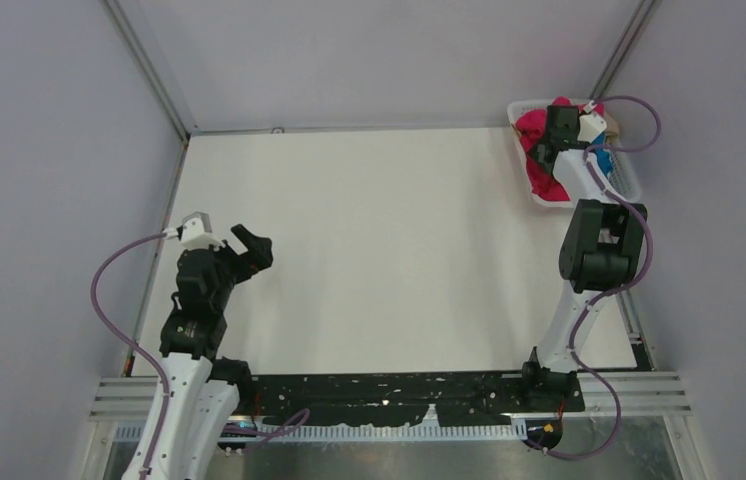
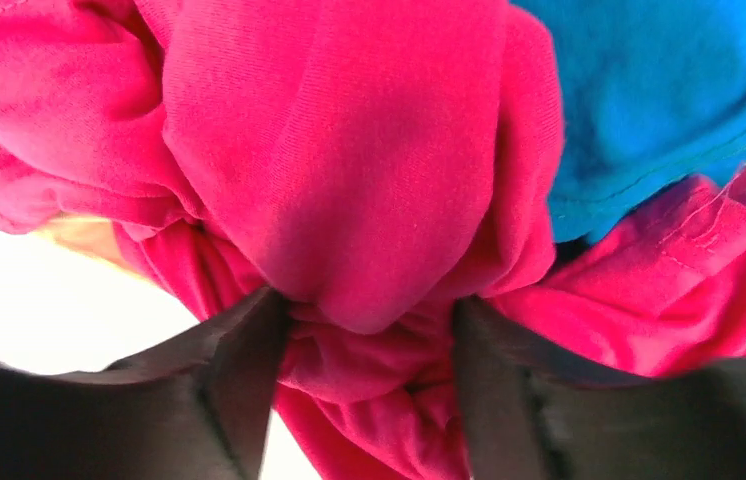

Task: Fold and stack the t-shirts
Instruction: Grab crumpled tshirt from bin with the right arm, then move the tshirt to the center of the board

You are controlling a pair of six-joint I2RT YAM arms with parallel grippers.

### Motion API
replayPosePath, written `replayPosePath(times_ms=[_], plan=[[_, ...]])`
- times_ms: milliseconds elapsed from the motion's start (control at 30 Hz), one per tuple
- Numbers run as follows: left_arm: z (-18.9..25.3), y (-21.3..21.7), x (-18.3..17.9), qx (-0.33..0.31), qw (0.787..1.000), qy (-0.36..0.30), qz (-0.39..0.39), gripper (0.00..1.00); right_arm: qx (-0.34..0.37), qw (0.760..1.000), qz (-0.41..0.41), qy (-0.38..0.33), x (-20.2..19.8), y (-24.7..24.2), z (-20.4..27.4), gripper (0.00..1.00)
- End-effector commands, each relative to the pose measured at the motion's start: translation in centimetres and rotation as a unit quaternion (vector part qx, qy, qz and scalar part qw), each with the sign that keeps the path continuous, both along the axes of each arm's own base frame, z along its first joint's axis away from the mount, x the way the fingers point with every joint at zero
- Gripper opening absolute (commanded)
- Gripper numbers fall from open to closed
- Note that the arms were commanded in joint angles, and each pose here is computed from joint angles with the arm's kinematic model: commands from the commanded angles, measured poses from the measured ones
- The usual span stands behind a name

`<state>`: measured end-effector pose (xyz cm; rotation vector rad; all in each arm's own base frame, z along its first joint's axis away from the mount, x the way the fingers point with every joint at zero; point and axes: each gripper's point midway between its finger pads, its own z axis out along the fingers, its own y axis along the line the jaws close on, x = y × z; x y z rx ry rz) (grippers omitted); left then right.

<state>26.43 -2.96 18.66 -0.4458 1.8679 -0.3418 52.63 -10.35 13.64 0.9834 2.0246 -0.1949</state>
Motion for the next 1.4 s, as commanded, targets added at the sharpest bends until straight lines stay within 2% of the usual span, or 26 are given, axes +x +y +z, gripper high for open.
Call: replayPosePath(times_ms=[0,33,67,133,333,500,567,667,733,933,1067,1100,1200,1267,1333,1367], plan=[[1.1,0.7,0.6,0.000,1.000,-0.021,0.020,0.99,0.042,0.997,0.011,-0.060,1.2,1.3,1.8,0.44],[1.0,0.7,0.7,0.001,1.000,-0.019,0.021,0.99,0.040,0.997,0.018,-0.064,1.3,1.4,2.3,0.37],[0.9,0.7,0.6,0.001,1.000,-0.017,0.022,0.99,0.038,0.997,0.022,-0.064,1.3,1.4,2.6,0.21],[0.9,0.8,0.6,0.002,1.000,-0.015,0.024,0.99,0.028,0.997,0.026,-0.064,1.3,1.2,4.1,0.08],[1.1,0.5,0.5,-0.001,1.000,-0.016,0.015,0.99,-0.008,0.987,0.074,-0.142,1.2,1.8,13.7,0.06],[1.3,-0.3,0.5,-0.005,1.000,-0.022,-0.007,0.99,-0.049,0.955,0.181,-0.229,-1.6,4.9,25.0,0.06],[1.4,-0.5,0.6,-0.007,1.000,-0.027,-0.014,0.99,-0.069,0.936,0.218,-0.268,-3.5,6.3,29.3,0.06],[1.5,-1.1,0.6,-0.010,0.999,-0.029,-0.030,0.99,-0.095,0.889,0.279,-0.351,-6.7,8.9,36.0,0.06],[1.4,-1.1,0.6,-0.009,0.999,-0.027,-0.032,0.99,-0.110,0.865,0.289,-0.395,-8.4,9.7,39.6,0.06],[1.4,-1.1,0.5,-0.010,0.999,-0.028,-0.029,0.99,-0.113,0.801,0.343,-0.477,-12.8,13.4,46.8,0.06],[1.7,-1.3,0.5,-0.014,0.999,-0.031,-0.034,0.99,-0.076,0.765,0.437,-0.467,-15.5,20.2,47.5,0.06],[1.6,-1.3,0.5,-0.015,0.999,-0.028,-0.034,0.99,-0.066,0.763,0.456,-0.453,-16.0,21.4,46.8,0.06],[1.6,-1.3,0.4,-0.017,0.999,-0.023,-0.034,0.99,-0.024,0.737,0.528,-0.422,-17.8,26.5,44.3,0.06],[1.7,-1.2,0.3,-0.021,0.999,-0.020,-0.029,0.99,-0.015,0.731,0.554,-0.398,-18.5,28.8,42.0,0.06],[1.7,-1.1,0.2,-0.024,0.999,-0.017,-0.025,0.99,-0.022,0.743,0.552,-0.377,-18.7,30.2,39.5,0.06],[1.6,-1.1,0.1,-0.026,0.999,-0.013,-0.023,0.99,-0.021,0.755,0.551,-0.354,-18.5,30.7,36.8,0.06]])
